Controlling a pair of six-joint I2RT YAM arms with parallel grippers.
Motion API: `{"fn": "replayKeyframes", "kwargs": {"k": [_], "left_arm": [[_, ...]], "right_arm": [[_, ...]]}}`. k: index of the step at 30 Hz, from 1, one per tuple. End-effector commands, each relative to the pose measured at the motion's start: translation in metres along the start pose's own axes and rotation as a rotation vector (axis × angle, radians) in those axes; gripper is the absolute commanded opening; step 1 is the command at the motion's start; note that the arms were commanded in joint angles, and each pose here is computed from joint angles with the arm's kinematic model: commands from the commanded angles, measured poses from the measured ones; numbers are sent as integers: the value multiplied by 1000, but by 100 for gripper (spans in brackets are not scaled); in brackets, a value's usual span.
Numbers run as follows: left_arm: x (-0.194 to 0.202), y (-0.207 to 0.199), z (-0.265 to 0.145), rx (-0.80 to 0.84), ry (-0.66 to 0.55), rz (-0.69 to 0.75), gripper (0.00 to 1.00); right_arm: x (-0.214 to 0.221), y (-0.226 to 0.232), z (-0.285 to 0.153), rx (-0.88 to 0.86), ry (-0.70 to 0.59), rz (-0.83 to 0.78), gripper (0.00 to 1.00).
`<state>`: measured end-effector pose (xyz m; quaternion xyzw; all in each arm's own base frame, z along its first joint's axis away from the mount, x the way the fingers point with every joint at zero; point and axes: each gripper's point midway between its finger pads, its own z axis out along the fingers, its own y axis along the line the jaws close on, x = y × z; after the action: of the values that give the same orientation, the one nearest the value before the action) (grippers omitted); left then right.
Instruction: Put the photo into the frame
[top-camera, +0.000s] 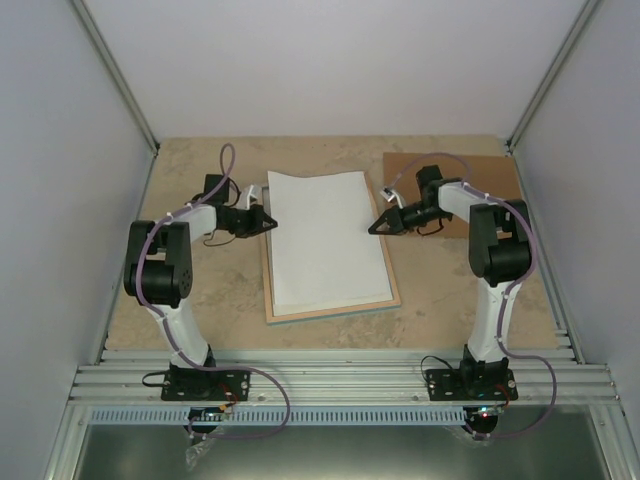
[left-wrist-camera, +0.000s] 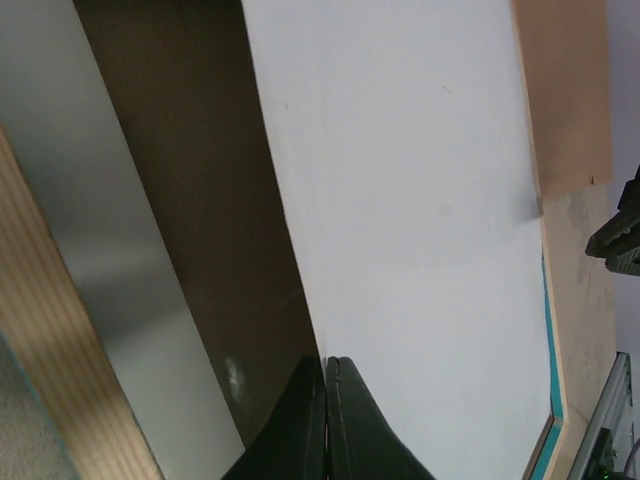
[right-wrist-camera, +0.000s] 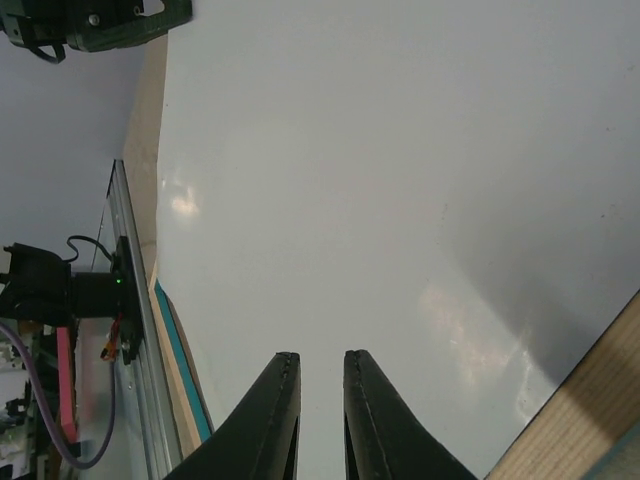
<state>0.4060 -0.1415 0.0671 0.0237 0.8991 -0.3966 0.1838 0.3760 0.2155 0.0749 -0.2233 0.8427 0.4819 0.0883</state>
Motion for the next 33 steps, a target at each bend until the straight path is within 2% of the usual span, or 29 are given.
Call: {"fn": "replayKeyframes", "kwargs": {"k": [1, 9, 18, 21, 25, 33], "left_arm": [[7, 4, 3, -20, 26, 30, 0], [26, 3, -4, -37, 106, 91, 0], [26, 11, 1, -87, 89, 80, 0], [20, 12, 3, -129, 89, 85, 21], [10, 8, -9, -204, 47, 118, 43], [-4, 16, -52, -457, -43, 195, 71]], "right_arm": [[0, 5, -8, 3, 0, -35, 16], [-5, 13, -18, 14, -12, -75, 17], [-11, 15, -20, 12, -27, -86, 18], [-16, 16, -21, 11, -33, -91, 18], [-23, 17, -23, 16, -41, -107, 19], [-30, 9, -29, 88, -37, -147, 22]]}}
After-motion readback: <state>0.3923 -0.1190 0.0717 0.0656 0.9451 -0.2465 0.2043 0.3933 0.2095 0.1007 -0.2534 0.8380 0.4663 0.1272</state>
